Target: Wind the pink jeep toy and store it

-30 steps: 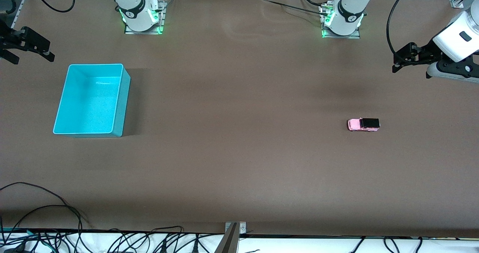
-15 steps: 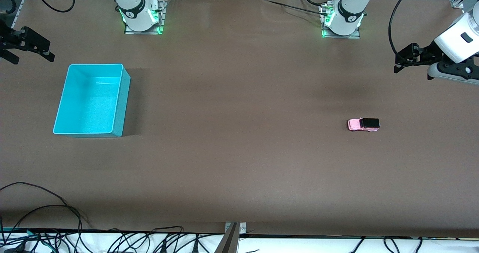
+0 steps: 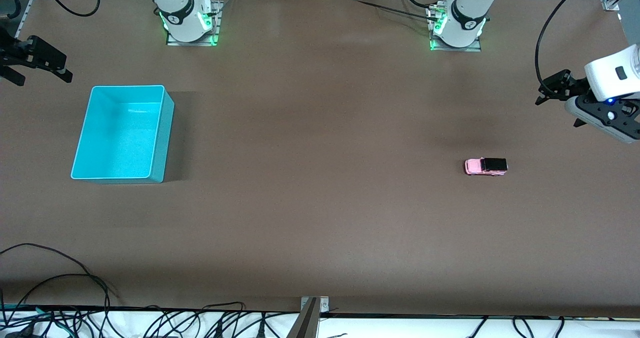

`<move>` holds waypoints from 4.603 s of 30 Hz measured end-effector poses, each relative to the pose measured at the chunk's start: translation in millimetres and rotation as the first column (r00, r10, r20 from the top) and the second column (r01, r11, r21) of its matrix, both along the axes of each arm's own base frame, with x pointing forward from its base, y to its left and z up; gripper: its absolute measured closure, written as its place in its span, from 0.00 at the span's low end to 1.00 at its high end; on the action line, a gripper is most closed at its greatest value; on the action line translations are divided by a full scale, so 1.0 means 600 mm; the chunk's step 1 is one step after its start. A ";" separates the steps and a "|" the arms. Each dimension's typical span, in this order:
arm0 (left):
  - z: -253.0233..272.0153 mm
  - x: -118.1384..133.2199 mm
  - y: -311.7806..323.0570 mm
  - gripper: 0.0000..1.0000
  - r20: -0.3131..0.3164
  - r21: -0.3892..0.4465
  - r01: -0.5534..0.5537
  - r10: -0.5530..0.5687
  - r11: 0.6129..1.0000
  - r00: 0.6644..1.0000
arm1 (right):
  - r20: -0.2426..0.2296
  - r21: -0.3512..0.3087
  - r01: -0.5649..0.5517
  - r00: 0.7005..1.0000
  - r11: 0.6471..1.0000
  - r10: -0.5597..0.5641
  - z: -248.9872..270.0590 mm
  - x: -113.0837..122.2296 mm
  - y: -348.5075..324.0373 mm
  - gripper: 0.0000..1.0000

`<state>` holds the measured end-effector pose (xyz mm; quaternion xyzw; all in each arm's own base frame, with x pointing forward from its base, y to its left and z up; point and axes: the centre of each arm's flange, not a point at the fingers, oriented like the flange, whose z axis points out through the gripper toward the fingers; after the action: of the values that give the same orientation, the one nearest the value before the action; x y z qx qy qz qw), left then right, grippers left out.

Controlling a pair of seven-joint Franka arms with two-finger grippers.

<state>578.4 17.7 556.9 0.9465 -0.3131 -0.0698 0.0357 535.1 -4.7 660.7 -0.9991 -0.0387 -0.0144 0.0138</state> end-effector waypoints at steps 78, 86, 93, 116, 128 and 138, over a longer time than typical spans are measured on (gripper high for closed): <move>-0.605 -0.035 0.045 0.00 0.134 0.003 0.829 -0.822 0.559 0.553 | 0.000 0.000 -0.002 1.000 1.000 0.002 0.000 0.000 0.001 0.00; -0.605 -0.034 0.045 0.11 0.135 0.006 0.830 -0.823 0.558 0.552 | 0.000 0.000 -0.002 1.000 1.000 0.002 0.000 0.000 0.001 0.00; -0.602 -0.030 0.040 0.45 0.140 0.011 0.836 -0.829 0.548 0.542 | 0.000 0.000 -0.002 1.000 1.000 0.002 0.000 0.000 0.001 0.00; -0.602 -0.026 0.054 0.49 0.139 0.009 0.841 -0.833 0.541 0.535 | 0.000 0.000 -0.002 1.000 1.000 0.002 0.000 0.000 0.002 0.00; -0.602 -0.018 0.160 0.49 0.143 0.015 0.824 -0.817 0.566 0.559 | 0.000 0.000 0.000 1.000 1.000 0.000 0.000 0.000 0.000 0.00; -0.602 -0.016 0.261 0.49 0.147 0.026 0.830 -0.824 0.556 0.547 | 0.000 0.000 0.003 1.000 1.000 -0.003 0.000 0.000 -0.003 0.00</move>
<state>568.7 174.4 196.0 0.6891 -0.7247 -0.0034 -0.0016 535.1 -6.5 660.7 -0.9991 -0.0371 -0.0144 0.0138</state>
